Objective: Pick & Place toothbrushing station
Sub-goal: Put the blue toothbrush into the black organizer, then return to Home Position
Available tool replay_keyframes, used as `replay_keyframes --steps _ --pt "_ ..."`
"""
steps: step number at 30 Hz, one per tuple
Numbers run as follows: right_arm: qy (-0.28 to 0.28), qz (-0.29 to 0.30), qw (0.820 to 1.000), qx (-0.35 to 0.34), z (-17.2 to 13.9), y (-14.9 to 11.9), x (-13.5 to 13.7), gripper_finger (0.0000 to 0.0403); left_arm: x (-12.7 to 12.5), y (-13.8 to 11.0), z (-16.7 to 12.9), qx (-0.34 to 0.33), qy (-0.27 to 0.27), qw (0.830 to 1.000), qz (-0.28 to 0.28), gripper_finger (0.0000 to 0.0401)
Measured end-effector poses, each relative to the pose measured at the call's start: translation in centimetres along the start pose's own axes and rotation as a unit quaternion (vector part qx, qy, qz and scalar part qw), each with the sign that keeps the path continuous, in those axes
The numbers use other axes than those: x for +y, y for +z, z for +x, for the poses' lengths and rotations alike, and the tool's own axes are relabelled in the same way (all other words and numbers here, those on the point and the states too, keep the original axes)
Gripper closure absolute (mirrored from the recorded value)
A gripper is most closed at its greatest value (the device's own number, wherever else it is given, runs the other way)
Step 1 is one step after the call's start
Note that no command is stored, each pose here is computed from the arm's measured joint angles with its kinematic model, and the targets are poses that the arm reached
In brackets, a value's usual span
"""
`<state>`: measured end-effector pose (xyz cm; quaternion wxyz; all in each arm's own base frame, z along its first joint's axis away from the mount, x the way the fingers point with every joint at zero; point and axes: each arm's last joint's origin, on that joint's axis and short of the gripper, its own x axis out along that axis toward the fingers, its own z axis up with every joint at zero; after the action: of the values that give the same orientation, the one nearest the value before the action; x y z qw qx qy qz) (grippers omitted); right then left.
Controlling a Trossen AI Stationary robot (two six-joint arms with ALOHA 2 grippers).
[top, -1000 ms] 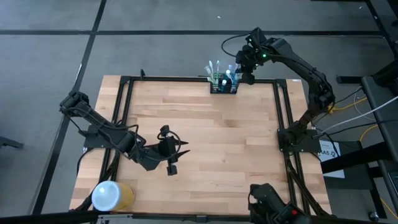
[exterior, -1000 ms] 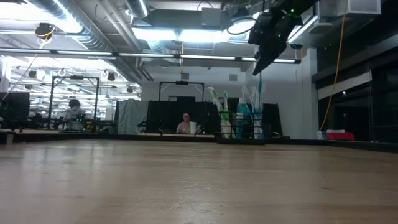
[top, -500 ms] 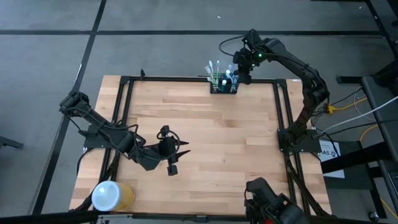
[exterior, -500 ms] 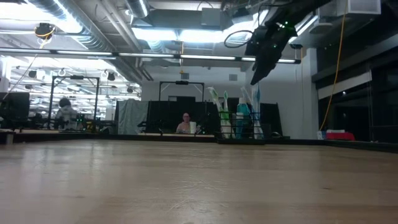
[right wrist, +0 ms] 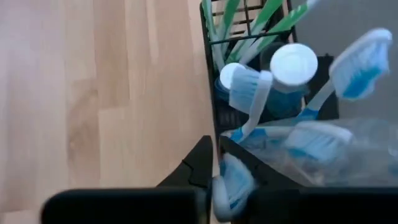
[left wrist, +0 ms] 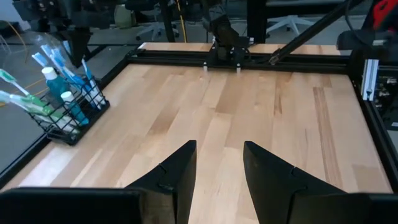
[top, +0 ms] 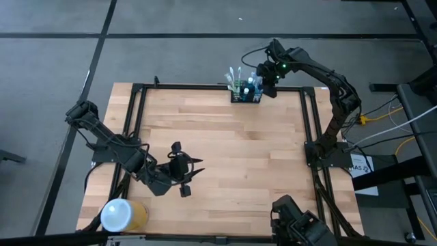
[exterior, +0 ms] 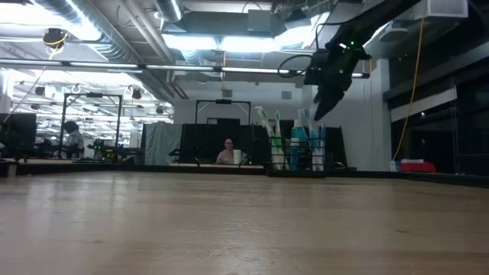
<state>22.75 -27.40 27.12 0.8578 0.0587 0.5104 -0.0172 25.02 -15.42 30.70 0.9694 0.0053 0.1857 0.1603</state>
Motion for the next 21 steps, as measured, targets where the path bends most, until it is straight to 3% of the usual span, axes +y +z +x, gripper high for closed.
replay_keyframes --steps 8,12,16,21 --pt "-0.002 0.04 0.999 -0.016 -0.4 -0.3 -0.6 0.0229 -0.1 -0.2 0.0 0.002 0.0 1.0 0.0 0.0274" --pt "-0.027 0.031 0.999 -0.026 -1.7 -0.2 -0.3 0.0164 -0.1 -0.2 0.0 0.001 0.004 1.0 0.0 0.0274" --pt "-0.074 0.006 0.996 -0.041 -3.8 0.3 0.3 0.0126 0.0 -0.2 0.1 0.004 0.007 1.0 0.008 0.0274" --pt "-0.135 -0.003 0.988 -0.071 -7.8 0.9 1.4 0.0112 0.3 -0.1 0.4 0.001 0.021 1.0 0.018 0.0274"
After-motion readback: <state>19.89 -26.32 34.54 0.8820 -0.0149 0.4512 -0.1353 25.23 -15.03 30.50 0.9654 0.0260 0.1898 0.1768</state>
